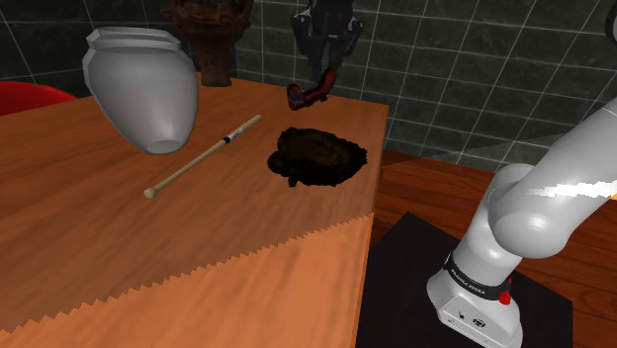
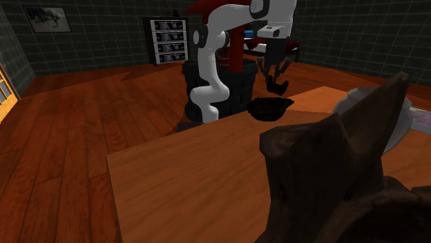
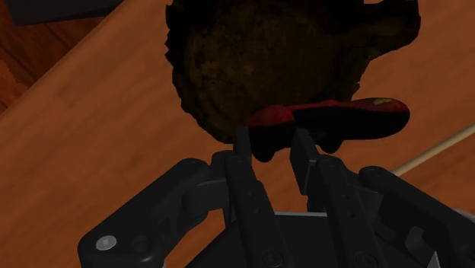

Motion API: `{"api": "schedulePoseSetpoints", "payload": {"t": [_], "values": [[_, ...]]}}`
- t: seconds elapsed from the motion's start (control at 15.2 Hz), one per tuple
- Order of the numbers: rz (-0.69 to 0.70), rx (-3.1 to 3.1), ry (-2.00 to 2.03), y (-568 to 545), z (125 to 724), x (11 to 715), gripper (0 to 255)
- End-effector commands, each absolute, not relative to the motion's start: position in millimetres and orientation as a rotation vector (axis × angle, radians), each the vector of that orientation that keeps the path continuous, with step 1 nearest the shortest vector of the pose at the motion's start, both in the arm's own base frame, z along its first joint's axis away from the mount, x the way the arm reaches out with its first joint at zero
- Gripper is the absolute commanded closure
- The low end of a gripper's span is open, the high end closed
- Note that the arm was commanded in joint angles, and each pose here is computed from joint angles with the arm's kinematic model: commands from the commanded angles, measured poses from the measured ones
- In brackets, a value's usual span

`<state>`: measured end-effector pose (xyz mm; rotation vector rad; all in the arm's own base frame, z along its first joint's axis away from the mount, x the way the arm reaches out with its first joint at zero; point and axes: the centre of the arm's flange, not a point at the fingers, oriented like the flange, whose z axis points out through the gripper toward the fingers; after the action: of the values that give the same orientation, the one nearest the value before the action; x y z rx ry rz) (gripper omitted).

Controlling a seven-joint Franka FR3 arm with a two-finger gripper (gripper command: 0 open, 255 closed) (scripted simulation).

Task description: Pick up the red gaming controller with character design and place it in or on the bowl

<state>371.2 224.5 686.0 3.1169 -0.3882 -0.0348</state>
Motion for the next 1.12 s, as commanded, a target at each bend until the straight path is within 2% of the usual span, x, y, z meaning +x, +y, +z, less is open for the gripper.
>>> {"api": "schedulePoseSetpoints", "payload": {"t": [0.0,1.06], "values": [[-0.035,3.117,-0.391,229,677,368,255],[-0.035,3.117,-0.391,229,604,368,255]]}}
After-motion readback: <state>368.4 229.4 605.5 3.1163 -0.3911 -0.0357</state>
